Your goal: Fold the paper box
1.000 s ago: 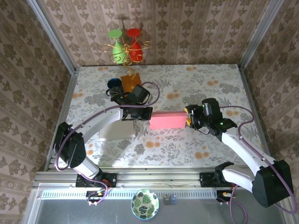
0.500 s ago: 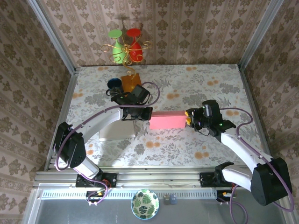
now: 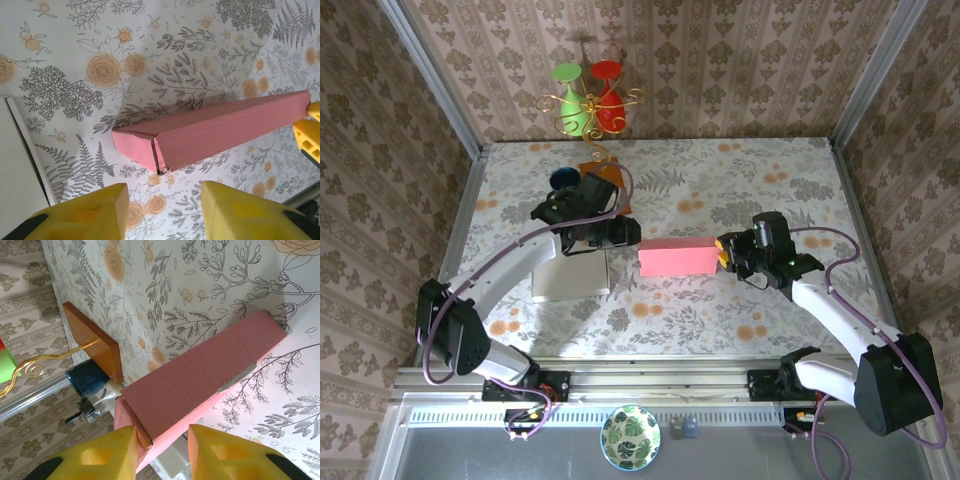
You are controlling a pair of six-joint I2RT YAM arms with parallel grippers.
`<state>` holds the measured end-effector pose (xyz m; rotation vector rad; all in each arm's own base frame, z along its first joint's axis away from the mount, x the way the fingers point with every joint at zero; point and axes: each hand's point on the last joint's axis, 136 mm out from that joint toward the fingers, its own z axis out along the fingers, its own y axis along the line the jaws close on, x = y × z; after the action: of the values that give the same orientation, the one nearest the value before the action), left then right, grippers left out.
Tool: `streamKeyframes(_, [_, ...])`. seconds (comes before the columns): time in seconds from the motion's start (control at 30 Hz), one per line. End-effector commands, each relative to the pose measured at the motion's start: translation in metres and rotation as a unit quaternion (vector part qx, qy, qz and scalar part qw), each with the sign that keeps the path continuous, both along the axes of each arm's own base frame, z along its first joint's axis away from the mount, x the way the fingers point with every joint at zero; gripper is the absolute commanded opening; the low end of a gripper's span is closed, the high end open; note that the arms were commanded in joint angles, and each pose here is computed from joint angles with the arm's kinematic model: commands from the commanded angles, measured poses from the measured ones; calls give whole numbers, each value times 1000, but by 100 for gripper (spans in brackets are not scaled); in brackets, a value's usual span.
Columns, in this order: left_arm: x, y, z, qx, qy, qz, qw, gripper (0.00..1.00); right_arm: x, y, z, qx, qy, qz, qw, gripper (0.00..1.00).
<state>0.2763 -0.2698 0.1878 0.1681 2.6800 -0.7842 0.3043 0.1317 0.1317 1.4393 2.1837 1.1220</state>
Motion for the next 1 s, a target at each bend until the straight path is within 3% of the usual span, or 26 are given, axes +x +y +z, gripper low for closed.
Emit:
streamKeyframes(0.0, [-4, -5, -9, -25, 38, 12, 999, 44, -31, -13, -42, -37, 97, -2, 995, 32])
streamKeyframes(0.5, [-7, -9, -42, -21, 72, 9, 997, 42, -29, -12, -40, -37, 93, 0, 995, 32])
streamKeyframes(0.8, [-19, 3, -70, 11, 86, 6, 996, 39, -36, -14, -48, -44, 111, 0, 993, 31])
streamKeyframes(0.97, [-16, 3, -60, 8, 70, 8, 997, 38, -40, -16, -51, -49, 120, 0, 992, 31])
